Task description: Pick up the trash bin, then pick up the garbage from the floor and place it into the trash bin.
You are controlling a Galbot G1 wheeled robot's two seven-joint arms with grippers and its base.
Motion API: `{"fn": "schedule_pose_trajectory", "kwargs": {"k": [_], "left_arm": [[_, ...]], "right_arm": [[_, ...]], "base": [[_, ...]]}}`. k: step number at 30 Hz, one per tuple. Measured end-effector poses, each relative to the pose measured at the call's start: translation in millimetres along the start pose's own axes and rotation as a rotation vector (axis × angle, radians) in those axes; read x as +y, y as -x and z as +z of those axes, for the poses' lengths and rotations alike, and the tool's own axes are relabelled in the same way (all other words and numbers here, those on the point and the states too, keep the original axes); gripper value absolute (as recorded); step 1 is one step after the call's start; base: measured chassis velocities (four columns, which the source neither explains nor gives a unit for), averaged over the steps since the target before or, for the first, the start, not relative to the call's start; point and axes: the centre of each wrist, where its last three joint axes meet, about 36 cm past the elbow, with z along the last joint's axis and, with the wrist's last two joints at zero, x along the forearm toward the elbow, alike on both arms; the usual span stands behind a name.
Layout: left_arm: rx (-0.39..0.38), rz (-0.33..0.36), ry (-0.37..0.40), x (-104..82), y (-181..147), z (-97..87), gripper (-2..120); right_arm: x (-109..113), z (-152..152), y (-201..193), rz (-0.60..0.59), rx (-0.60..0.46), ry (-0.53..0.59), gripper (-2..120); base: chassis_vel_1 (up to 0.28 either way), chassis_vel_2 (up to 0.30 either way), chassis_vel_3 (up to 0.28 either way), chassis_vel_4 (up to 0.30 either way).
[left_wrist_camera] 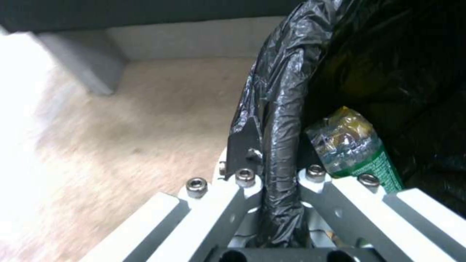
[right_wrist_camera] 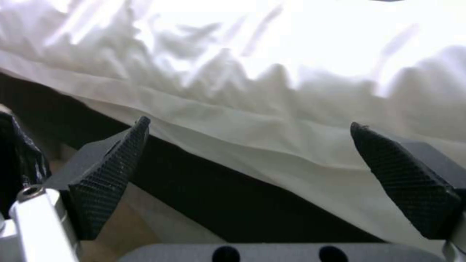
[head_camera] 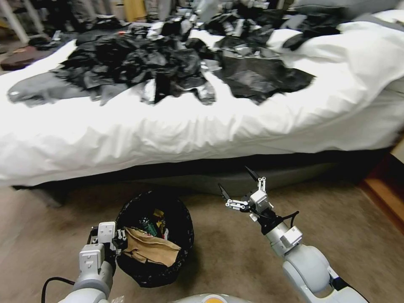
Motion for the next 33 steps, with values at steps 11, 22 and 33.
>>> {"fn": "schedule_pose_trajectory", "kwargs": {"k": [11,22,33], "left_arm": [[0.004,0.002,-0.009,-0.2,-0.8,0.4,1],[0.002,0.001,-0.014,-0.1,-0.9,-0.2,1],[0.001,-0.001,-0.016,0.3,-0.8,-0.4,1]], "right_arm": [[0.3,0.4,0.1,-0.005,0.001,0.001,100],[-0.6,-0.3,-0.1,-0.006,0.000,0.001,100],[0.5,0.0,-0.3,-0.006,0.000,0.003,100]], "base": [[0.122,0.120,0.121,0.127],[0.120,0.131,0.125,0.121],[0.123,0.125,0.126,0.122]]}}
